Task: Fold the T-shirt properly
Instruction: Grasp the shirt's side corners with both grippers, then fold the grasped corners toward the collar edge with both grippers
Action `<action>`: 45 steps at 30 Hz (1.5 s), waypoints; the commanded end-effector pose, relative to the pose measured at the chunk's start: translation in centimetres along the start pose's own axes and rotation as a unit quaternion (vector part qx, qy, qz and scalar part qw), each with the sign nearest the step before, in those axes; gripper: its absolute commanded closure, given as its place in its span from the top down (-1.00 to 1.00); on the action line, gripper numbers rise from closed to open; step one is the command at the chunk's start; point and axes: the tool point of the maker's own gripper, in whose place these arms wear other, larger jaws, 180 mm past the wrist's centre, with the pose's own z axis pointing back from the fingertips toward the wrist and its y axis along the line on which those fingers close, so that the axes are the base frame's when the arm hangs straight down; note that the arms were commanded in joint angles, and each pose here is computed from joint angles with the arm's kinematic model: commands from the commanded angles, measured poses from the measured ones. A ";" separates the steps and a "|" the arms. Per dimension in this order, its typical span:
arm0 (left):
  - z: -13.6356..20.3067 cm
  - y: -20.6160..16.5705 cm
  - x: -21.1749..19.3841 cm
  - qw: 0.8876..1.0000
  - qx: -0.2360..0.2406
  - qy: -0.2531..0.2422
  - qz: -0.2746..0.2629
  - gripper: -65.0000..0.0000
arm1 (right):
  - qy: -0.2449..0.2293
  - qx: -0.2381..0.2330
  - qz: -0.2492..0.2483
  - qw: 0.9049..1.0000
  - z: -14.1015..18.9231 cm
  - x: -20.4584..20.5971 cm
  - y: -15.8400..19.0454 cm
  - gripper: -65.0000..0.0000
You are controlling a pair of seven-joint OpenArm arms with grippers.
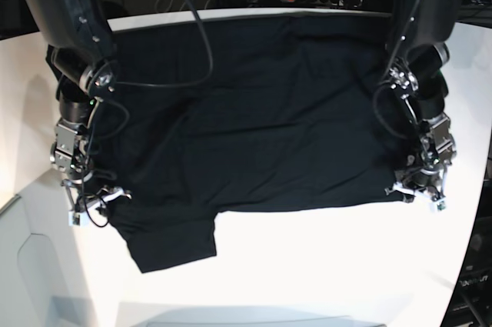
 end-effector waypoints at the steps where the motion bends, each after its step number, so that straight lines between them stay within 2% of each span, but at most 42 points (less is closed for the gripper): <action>1: 0.1 0.4 2.9 1.000 0.002 -0.031 0.003 -0.48 | 0.045 -0.001 0.013 0.999 0.0 -1.5 0.0 -1.00; 9: 0.1 0.2 2.6 1.000 0.002 -0.028 -0.001 -0.53 | 0.045 -0.001 0.013 0.999 0.0 -1.5 0.0 -1.00; 11: 0.1 0.2 2.6 1.000 0.002 -0.028 -0.001 -0.69 | 0.045 -0.001 0.013 0.999 0.0 -1.5 0.0 -1.00; 13: 0.1 0.2 2.5 1.000 0.001 -0.026 0.001 -0.97 | 0.045 -0.001 0.013 0.999 0.0 -1.5 0.0 -1.00; 14: 0.1 0.2 2.5 1.000 0.001 -0.025 0.001 -1.00 | 0.045 -0.001 0.013 0.999 0.0 -1.5 0.0 -1.00; 24: 0.1 -0.1 3.1 0.999 -0.001 -0.032 0.005 -1.00 | 0.028 0.000 0.007 1.000 -0.1 -0.4 0.1 -1.00; 26: 0.3 0.0 3.9 0.999 -0.001 -0.042 0.001 -1.00 | 0.013 -0.006 0.016 1.000 0.2 0.8 -0.4 -1.00; 29: 0.8 0.5 5.2 0.998 0.005 -0.062 -0.008 -1.00 | -0.007 0.012 0.030 0.999 0.4 2.1 0.9 -1.00; 36: 2.4 0.3 5.9 0.997 0.017 -0.067 -0.038 -1.00 | -0.051 -0.002 0.060 0.997 1.9 4.2 0.8 -1.00; 40: 3.4 -1.1 6.0 0.996 0.015 -0.075 -0.048 -1.00 | -0.062 -0.002 0.064 0.996 2.2 4.7 1.1 -1.00; 45: 4.9 -1.4 5.8 0.994 0.022 -0.090 -0.064 -1.00 | -0.104 0.011 0.064 0.992 3.8 6.6 1.4 -1.00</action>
